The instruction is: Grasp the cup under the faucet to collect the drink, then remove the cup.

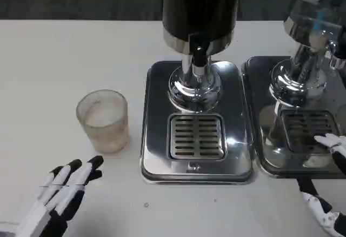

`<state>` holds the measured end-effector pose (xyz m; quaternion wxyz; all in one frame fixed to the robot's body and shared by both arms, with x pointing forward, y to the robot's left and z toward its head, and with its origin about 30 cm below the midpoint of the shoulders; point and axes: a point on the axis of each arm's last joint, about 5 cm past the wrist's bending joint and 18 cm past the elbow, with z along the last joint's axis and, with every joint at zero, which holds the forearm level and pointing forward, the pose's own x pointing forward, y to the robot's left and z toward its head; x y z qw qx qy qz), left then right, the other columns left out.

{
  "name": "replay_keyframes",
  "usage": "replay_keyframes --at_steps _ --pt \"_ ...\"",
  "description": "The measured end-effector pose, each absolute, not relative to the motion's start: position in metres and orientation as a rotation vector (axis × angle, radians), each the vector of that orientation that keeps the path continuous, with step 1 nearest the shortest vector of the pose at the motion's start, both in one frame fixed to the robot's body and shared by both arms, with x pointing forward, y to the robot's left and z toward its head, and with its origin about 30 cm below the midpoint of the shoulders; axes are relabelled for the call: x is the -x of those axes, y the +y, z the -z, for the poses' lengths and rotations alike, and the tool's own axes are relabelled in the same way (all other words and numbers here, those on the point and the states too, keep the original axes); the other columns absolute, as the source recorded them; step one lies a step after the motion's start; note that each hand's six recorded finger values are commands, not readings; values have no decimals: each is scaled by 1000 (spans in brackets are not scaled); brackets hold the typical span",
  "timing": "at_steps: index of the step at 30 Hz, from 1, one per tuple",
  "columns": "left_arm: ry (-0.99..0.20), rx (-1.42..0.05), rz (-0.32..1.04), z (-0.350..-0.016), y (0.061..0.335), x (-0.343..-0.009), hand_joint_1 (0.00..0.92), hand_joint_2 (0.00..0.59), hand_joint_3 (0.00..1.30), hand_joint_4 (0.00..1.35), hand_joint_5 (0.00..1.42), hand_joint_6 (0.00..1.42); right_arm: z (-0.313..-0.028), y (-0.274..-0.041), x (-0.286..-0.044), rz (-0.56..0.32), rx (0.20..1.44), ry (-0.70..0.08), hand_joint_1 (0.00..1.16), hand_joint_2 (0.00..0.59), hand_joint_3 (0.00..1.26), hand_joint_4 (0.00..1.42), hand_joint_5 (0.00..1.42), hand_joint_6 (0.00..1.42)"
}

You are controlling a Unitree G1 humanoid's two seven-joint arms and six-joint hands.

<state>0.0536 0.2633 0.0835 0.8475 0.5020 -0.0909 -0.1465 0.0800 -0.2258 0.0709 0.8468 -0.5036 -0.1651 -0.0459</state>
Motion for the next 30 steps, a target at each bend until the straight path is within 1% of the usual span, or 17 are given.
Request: replay_keyframes --at_steps 6,24,29,30 --pt "-183 -1059 306 -83 263 -53 0 102 0 0 0 0 -72 -226 -81 99 1053 -364 437 420 403 332 324 421" --pt "-179 -1055 289 -82 263 -54 0 99 0 0 0 0 -73 -227 -82 119 1029 -368 438 420 411 361 339 444" --pt "-194 -1040 282 -82 262 -58 0 99 0 0 0 0 -73 -225 -82 126 1020 -368 439 420 425 370 340 446" --pt "-194 -1035 276 -82 262 -59 0 91 0 0 0 0 -73 -225 -82 127 1018 -368 439 420 426 372 340 446"
